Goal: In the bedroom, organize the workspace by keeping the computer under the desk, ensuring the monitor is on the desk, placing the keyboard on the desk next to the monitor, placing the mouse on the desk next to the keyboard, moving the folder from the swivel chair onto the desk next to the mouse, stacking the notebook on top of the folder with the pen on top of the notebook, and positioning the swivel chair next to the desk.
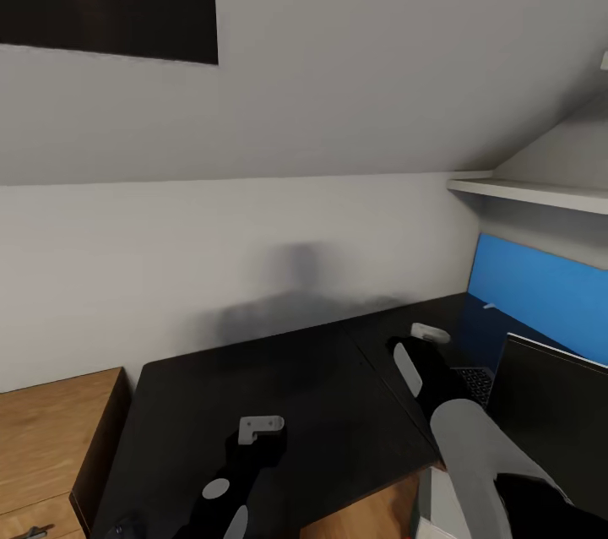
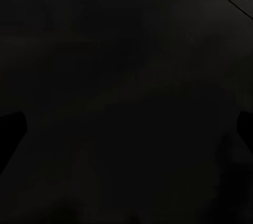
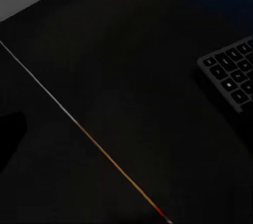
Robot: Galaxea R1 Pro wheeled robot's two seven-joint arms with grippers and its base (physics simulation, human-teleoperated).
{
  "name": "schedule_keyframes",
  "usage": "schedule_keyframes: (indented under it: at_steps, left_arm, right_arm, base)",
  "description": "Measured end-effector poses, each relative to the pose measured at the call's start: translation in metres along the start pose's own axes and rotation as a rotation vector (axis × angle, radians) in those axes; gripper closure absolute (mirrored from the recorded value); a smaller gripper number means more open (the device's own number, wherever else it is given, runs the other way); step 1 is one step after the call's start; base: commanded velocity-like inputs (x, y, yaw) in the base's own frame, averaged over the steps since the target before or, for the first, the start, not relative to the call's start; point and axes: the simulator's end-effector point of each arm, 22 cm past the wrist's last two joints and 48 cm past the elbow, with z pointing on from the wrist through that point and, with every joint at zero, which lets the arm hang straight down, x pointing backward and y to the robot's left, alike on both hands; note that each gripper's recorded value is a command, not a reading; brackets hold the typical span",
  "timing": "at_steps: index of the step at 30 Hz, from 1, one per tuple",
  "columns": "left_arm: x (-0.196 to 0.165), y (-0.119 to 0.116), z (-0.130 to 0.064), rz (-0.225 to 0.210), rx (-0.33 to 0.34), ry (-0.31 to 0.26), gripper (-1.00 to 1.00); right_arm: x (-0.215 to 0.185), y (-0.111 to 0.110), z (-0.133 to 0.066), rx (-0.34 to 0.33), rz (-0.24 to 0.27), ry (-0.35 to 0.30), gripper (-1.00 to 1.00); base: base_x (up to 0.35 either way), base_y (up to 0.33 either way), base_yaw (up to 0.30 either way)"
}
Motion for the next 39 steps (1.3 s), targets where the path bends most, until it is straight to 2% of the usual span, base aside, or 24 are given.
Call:
schedule_keyframes:
  at_steps: [2, 3, 8, 10, 11, 16, 31, 32, 33, 39]
  left_arm:
    - [0.000, 0.000, 0.000, 0.000, -0.001, 0.000, -1.00]
    - [0.000, 0.001, 0.000, 0.001, -0.002, 0.000, -1.00]
    - [-0.001, 0.002, 0.000, 0.001, -0.002, -0.002, -1.00]
    - [-0.001, 0.001, 0.000, 0.000, -0.001, -0.004, -1.00]
    - [-0.002, 0.000, 0.000, 0.000, 0.001, -0.006, -1.00]
    - [-0.004, -0.001, -0.001, -0.001, 0.006, -0.009, -1.00]
    - [-0.007, -0.002, -0.001, -0.001, 0.007, -0.015, -1.00]
    - [-0.008, -0.002, -0.001, -0.003, 0.008, -0.020, -1.00]
    - [-0.024, -0.005, -0.004, -0.014, 0.015, -0.065, -1.00]
    - [-0.028, -0.006, -0.004, -0.017, 0.017, -0.076, -1.00]
  right_arm:
    - [0.003, -0.003, 0.003, 0.005, 0.023, 0.001, -1.00]
    - [0.009, -0.003, 0.005, 0.007, 0.072, 0.005, -1.00]
    - [0.028, 0.008, 0.005, -0.003, 0.115, 0.030, -1.00]
    - [0.026, 0.010, 0.006, -0.003, 0.146, -0.009, -1.00]
    - [0.035, 0.011, 0.009, 0.009, 0.172, -0.052, -1.00]
    - [0.040, 0.011, 0.009, 0.016, 0.183, -0.076, -1.00]
    - [0.052, 0.011, 0.011, 0.025, 0.190, -0.090, -1.00]
    - [0.053, 0.011, 0.011, 0.026, 0.191, -0.091, -1.00]
    - [0.056, 0.012, 0.011, 0.025, 0.191, -0.087, -1.00]
    - [0.057, 0.013, 0.011, 0.023, 0.191, -0.087, -1.00]
  base:
    - [0.000, 0.000, 0.000]
    - [0.000, 0.000, 0.000]
    - [0.008, 0.016, 0.000]
    - [0.047, 0.196, 0.000]
    - [0.017, 0.229, 0.000]
    - [0.005, 0.091, -0.095]
    - [0.000, 0.008, -0.044]
    - [0.000, 0.000, -0.188]
    - [0.000, 0.000, -0.213]
    - [0.000, 0.000, -0.242]
